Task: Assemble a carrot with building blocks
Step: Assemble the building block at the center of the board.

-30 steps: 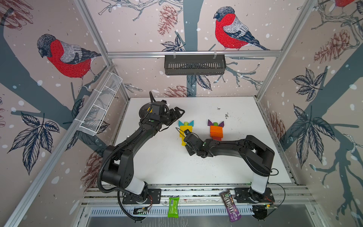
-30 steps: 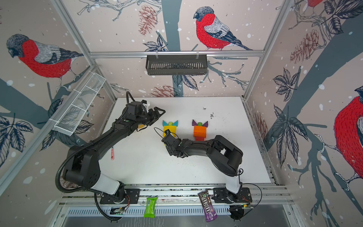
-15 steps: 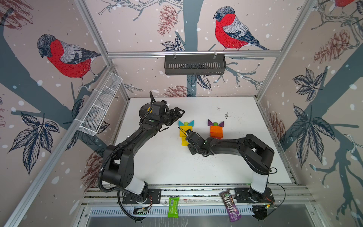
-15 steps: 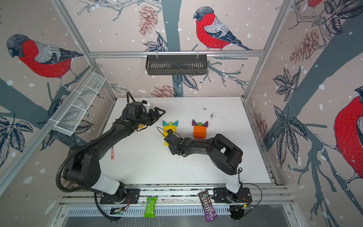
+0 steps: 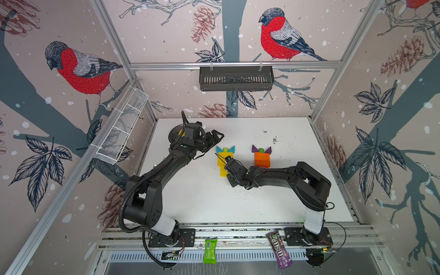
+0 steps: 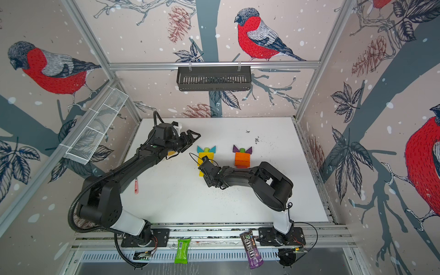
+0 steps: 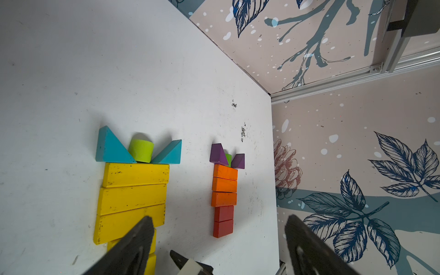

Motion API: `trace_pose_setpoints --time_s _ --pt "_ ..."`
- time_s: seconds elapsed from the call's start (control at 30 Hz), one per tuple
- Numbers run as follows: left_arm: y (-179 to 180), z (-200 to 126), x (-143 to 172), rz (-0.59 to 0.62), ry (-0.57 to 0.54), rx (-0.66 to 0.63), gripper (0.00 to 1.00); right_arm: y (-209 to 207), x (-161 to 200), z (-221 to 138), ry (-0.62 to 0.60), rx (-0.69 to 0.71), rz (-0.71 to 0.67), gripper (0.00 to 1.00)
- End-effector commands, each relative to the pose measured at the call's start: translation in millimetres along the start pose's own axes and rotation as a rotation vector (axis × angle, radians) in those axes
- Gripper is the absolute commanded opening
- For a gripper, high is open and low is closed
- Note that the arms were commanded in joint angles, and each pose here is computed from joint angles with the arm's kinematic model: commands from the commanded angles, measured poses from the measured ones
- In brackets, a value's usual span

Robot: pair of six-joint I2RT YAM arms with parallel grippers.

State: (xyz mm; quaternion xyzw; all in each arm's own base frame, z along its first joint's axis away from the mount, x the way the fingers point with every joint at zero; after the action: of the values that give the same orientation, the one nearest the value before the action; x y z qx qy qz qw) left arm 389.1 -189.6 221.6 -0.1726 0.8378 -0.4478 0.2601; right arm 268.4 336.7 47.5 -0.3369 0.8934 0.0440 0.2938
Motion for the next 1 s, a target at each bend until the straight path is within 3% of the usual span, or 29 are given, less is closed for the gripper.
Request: trace_pose_setpoints --time_s 0.0,0.7,0.97 --pt "-0.8 0.1 0.4 0.011 0.006 0.004 0.87 2.0 -4.7 1.0 -0.009 -0.007 -0.008 0.51" --pt "-1.5 0.0 0.5 0.011 0.008 0.006 0.87 9.4 -12.2 -3.7 -0.029 -0.014 -0.025 0.51" --pt "-10.9 -10.6 -6.0 0.038 -0.022 0.026 0.87 2.0 -30.6 -39.3 -0.109 -0.03 -0.004 0.52"
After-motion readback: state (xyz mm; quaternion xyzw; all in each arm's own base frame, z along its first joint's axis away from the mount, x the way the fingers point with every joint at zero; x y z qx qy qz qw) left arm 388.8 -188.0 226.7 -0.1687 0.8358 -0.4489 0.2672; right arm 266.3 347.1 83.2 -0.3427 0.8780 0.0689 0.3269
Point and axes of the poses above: each gripper's point midway between its finger pads, its own z axis out along the fingers, its own y axis along the line the jaws close on, x = y × z, the point moved 3 cm from there along -z, back along the fingers, and after that the axes turned 7 degrees about -z, right-handed, at the moved point
